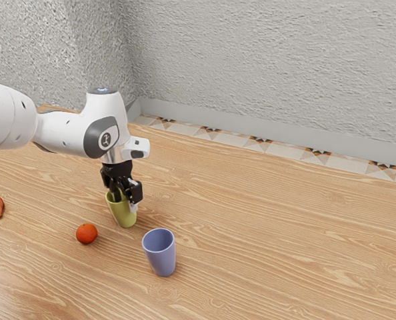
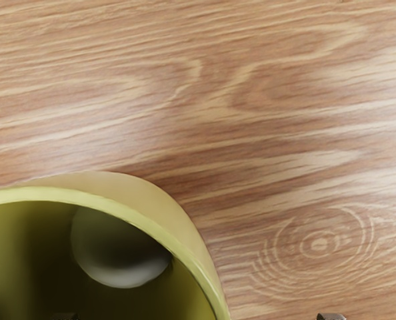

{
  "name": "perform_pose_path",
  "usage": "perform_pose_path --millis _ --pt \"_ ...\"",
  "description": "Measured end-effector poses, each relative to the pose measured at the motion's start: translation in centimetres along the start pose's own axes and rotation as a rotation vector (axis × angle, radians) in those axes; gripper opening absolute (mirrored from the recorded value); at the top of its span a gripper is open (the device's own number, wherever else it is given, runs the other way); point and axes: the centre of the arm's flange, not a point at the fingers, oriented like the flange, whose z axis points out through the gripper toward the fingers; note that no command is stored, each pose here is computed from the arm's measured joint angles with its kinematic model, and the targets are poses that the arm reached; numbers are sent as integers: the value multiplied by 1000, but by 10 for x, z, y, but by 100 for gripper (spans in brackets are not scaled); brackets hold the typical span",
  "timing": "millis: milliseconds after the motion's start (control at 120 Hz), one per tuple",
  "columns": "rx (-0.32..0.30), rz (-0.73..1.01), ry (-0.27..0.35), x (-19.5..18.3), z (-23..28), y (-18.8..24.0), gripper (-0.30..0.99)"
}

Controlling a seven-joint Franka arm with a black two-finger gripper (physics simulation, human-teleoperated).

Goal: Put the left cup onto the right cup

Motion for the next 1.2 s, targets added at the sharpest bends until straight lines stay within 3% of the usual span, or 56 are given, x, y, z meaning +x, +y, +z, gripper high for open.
perform_pose_path --millis 325,475,733,1200 --pt "3 -6 3 1 -1 3 8" --pt "6 -7 2 2 -1 3 -2" --pt "22 5 30 1 -19 7 -6" --pt "32 90 125 -19 -116 52 -8"
